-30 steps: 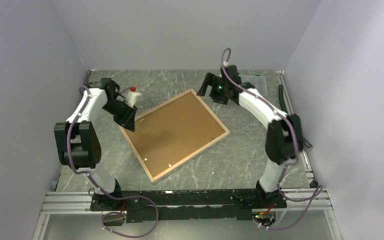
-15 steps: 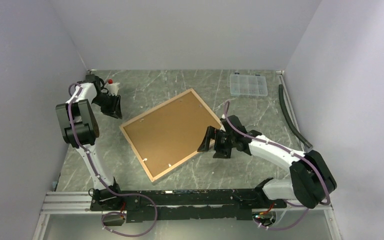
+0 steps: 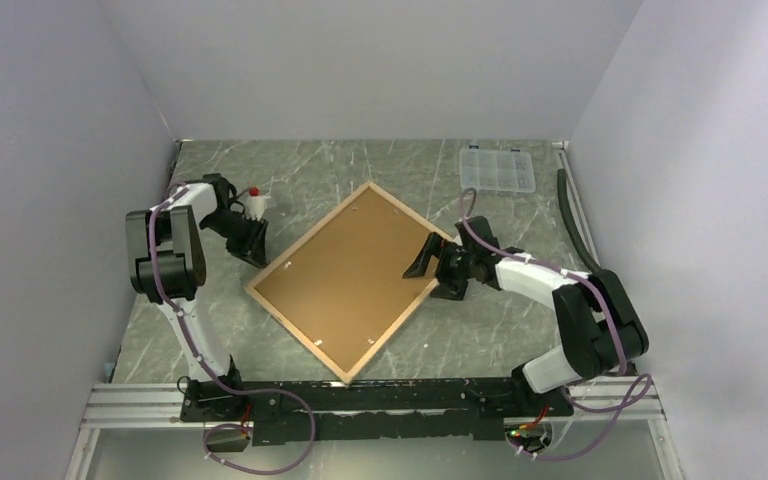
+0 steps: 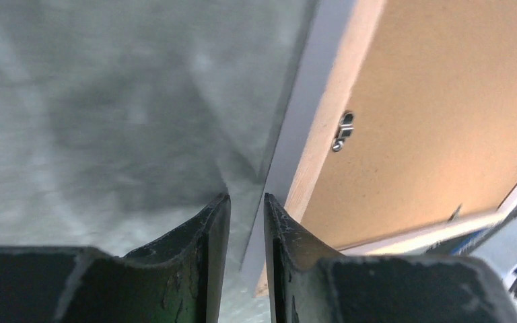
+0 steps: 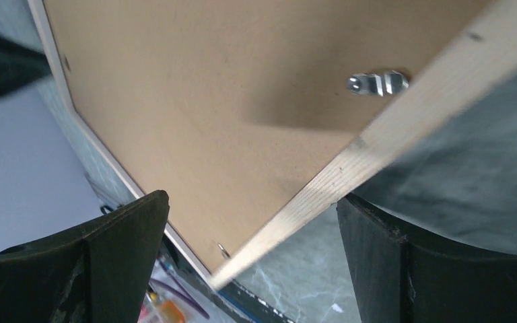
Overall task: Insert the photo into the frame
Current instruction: Adjust the photo frame at the center of the board.
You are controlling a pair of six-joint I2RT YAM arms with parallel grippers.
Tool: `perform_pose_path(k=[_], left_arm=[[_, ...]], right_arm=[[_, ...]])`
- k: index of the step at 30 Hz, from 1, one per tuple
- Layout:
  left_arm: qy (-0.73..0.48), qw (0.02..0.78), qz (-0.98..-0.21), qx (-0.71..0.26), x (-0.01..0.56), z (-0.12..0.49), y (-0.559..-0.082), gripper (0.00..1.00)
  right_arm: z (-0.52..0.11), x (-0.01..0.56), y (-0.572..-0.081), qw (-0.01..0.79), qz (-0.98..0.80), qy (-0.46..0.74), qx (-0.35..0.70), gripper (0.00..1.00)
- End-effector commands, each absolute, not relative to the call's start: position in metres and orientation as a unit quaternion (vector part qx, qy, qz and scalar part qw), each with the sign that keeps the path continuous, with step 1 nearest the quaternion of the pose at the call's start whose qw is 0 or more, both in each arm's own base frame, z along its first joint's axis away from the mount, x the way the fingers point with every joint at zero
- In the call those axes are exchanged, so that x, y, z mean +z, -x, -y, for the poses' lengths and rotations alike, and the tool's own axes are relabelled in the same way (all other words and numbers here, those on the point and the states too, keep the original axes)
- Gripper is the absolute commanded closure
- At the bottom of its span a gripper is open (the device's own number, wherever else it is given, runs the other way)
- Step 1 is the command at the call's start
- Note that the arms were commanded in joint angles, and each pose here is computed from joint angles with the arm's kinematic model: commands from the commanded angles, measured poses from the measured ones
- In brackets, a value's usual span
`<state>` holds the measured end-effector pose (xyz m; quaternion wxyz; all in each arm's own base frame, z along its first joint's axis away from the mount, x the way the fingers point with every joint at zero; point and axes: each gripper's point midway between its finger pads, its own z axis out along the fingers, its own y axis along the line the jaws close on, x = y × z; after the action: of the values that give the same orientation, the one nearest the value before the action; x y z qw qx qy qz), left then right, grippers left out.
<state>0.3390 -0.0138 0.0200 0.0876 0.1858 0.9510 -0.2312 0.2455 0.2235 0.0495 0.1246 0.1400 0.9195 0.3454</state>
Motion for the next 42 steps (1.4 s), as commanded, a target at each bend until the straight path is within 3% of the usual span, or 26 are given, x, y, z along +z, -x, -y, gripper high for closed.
perform_pose_path(k=[1,12,19,23,31,42], left_arm=[[-0.234,0.037,-0.927,-0.289,0.033,0.056,-0.286,0.68],[-0.237,0.007,-0.903,-0.358,0.041,0.112,-0.256,0.68],[-0.23,0.046,-0.903,-0.361,0.067,0.103,-0.267,0.65],[-0.228,0.043,-0.9,-0.368,0.059,0.105,-0.27,0.62],[-0.208,0.005,-0.898,-0.388,0.026,0.108,-0.27,0.63],[-0.215,0.009,-0.892,-0.398,0.027,0.11,-0.27,0.73]], right_arm=[[-0.209,0.075,-0.301,0.193,-0.902,-0.141,0.36,0.0],[-0.182,0.09,-0.378,0.229,-0.896,-0.177,0.337,0.0],[-0.17,0.126,-0.366,0.289,-0.895,-0.169,0.295,0.0],[-0.216,0.15,-0.337,0.304,-0.886,-0.097,0.337,0.01],[-0.338,0.13,-0.261,0.233,-0.885,0.062,0.399,0.05],[-0.435,0.113,-0.23,0.183,-0.861,0.12,0.459,0.12]])
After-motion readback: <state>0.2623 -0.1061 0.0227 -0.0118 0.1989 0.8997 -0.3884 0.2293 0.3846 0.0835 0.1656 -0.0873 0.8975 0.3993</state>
